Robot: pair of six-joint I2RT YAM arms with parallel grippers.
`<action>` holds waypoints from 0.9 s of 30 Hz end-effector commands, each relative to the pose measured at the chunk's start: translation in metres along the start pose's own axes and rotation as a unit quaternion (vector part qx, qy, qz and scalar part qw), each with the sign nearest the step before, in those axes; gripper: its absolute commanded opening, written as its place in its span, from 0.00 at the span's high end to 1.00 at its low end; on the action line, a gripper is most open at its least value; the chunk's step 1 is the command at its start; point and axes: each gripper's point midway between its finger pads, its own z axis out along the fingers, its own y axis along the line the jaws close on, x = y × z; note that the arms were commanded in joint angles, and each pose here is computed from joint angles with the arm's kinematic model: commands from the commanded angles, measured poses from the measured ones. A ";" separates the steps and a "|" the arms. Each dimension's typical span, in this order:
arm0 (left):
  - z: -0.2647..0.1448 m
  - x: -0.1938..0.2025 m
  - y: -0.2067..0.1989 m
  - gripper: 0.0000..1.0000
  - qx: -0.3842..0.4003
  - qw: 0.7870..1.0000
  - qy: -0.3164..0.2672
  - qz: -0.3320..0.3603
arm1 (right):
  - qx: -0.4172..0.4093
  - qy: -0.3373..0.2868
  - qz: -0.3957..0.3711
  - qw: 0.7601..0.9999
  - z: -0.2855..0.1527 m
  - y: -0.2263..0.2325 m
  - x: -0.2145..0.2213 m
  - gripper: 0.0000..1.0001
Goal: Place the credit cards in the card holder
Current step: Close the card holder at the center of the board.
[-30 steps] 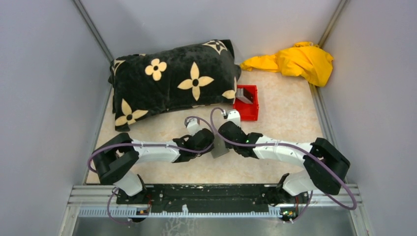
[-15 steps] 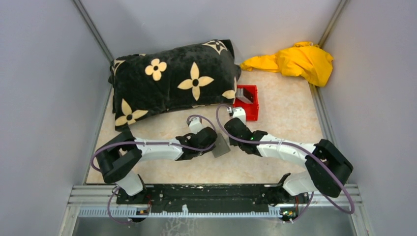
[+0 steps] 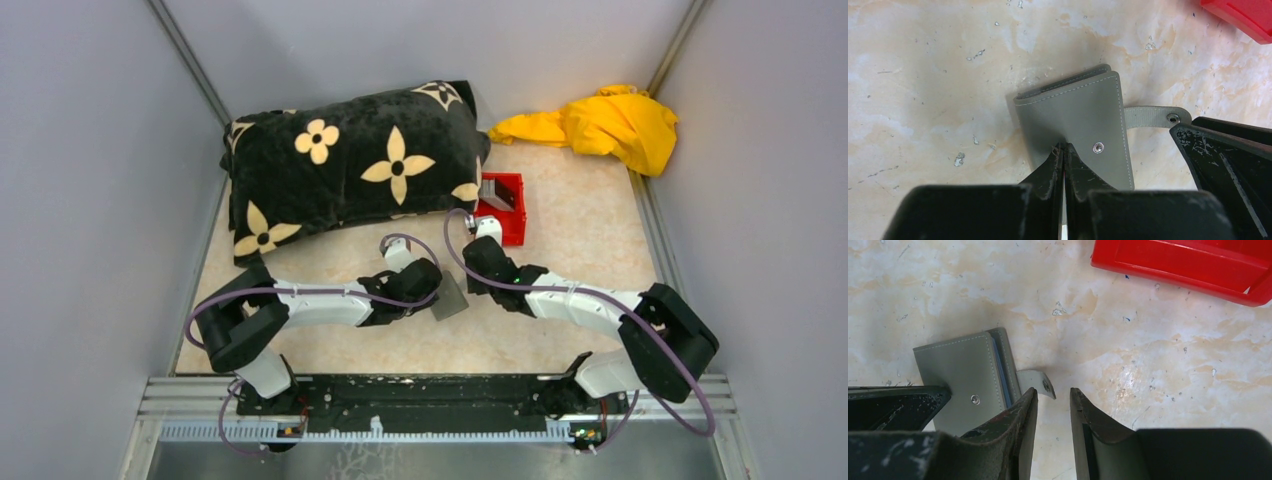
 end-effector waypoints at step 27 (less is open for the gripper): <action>0.007 0.019 0.030 0.93 -0.052 0.998 0.029 0.023 | -0.044 -0.020 0.018 0.999 0.007 0.010 -0.013 0.85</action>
